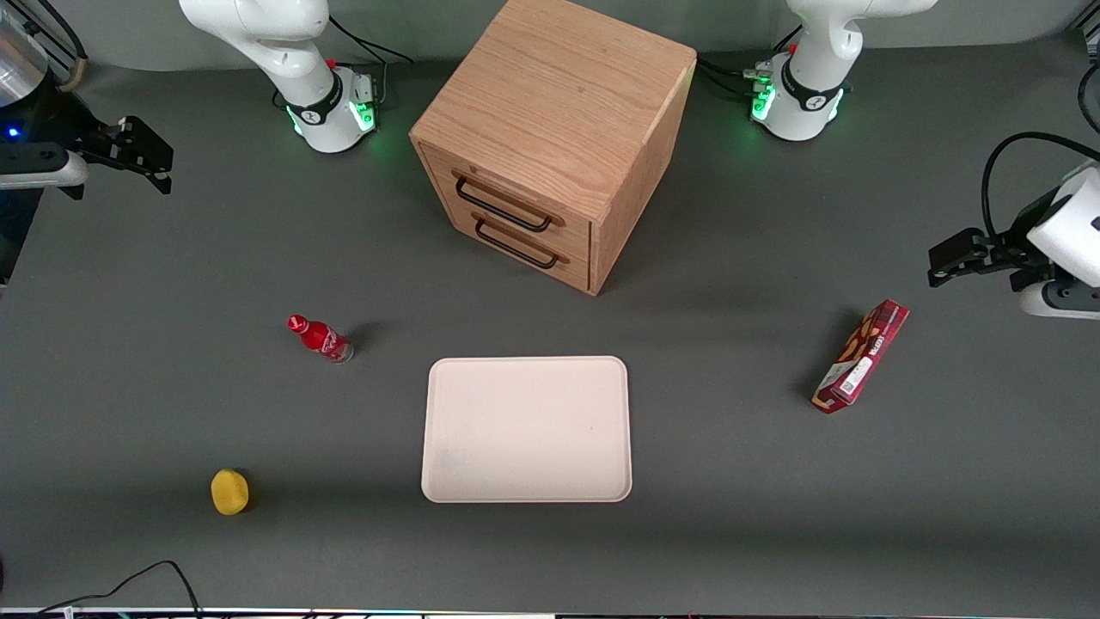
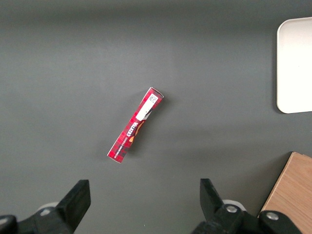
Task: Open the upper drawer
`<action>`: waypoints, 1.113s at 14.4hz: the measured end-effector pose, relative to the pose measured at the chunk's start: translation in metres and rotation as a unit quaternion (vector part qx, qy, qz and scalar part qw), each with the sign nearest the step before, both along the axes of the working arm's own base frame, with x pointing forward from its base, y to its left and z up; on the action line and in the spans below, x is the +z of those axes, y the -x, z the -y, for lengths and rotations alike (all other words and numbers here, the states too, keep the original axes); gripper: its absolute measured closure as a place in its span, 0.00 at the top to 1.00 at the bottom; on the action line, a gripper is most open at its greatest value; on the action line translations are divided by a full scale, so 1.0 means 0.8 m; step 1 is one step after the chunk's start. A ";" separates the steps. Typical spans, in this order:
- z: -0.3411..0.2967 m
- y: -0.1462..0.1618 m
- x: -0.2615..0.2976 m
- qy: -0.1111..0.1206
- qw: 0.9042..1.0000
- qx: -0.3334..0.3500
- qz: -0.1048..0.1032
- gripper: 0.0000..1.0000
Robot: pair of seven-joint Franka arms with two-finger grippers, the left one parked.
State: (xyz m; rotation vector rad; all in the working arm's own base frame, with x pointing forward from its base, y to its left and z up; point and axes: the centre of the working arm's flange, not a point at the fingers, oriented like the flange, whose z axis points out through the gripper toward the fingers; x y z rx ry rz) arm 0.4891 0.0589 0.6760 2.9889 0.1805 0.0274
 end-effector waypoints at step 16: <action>-0.010 -0.023 -0.024 -0.114 0.993 -0.015 -0.025 1.00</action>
